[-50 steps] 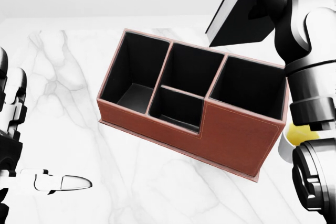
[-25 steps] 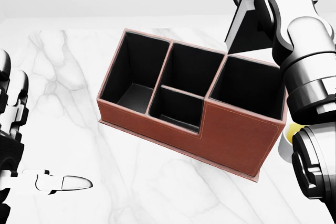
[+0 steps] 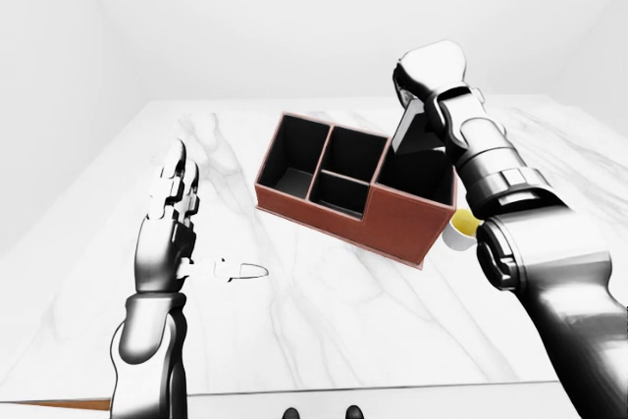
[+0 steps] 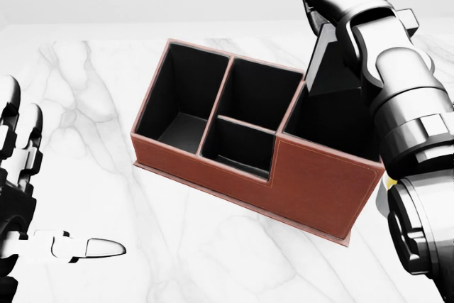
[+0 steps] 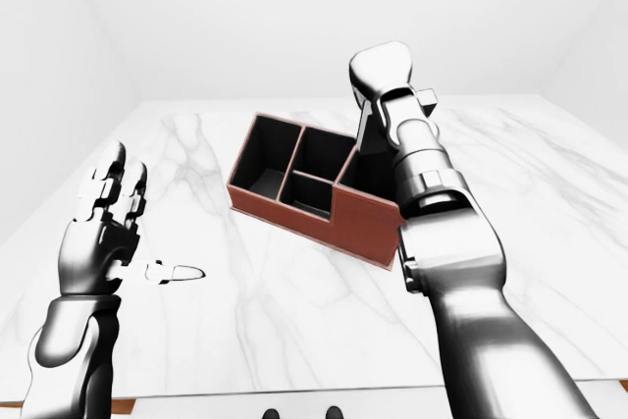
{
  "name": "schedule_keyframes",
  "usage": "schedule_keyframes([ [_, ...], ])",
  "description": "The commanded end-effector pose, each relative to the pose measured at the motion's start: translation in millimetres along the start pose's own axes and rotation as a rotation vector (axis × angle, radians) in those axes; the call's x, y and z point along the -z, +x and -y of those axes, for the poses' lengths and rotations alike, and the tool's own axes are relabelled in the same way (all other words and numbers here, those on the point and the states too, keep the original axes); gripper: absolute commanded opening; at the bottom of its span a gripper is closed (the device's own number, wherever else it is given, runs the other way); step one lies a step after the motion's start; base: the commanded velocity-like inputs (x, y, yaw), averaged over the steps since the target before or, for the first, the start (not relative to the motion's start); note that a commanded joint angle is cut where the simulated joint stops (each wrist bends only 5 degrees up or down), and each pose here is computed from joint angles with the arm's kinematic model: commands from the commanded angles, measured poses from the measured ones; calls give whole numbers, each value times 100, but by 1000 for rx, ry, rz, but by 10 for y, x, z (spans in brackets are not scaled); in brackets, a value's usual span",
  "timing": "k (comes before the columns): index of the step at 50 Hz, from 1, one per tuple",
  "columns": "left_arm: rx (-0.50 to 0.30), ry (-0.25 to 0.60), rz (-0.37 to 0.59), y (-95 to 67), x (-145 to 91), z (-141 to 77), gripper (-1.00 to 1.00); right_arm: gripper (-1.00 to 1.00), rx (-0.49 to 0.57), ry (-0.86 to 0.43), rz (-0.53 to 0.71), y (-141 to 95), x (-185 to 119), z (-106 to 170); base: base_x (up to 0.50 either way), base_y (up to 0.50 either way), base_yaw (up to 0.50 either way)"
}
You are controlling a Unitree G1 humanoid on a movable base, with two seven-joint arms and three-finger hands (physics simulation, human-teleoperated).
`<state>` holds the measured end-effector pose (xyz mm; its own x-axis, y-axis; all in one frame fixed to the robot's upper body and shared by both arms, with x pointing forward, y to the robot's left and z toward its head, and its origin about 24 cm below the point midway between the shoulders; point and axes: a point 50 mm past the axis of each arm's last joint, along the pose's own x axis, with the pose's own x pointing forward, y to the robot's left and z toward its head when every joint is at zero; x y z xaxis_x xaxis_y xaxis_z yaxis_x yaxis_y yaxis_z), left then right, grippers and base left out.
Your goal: Pick up the book and place it in the right compartment of the caddy.
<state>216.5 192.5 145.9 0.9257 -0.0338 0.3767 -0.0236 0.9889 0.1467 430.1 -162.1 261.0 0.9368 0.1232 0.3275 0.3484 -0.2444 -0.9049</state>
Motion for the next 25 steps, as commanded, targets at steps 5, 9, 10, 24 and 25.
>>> schedule_keyframes([
  [5, -1, -2, -14, -6, 31, -4, 100, -100, 18, -27, 21, -23, -52, -62, 0, 0, 0],
  [9, -4, -3, -18, -6, 41, -13, 100, -100, 4, -24, 22, -39, -60, -108, 0, 0, 0],
  [10, -3, -3, -19, -8, 42, -12, 100, -100, 2, -23, 22, -43, -63, -120, 0, 0, 0],
  [24, -5, 1, -10, -7, 21, -26, 100, -100, -33, -29, 35, -93, -106, -256, 0, 0, 0],
  [25, -6, 1, -11, -6, 23, -28, 100, -100, -38, -29, 36, -100, -111, -274, 0, 0, 0],
])
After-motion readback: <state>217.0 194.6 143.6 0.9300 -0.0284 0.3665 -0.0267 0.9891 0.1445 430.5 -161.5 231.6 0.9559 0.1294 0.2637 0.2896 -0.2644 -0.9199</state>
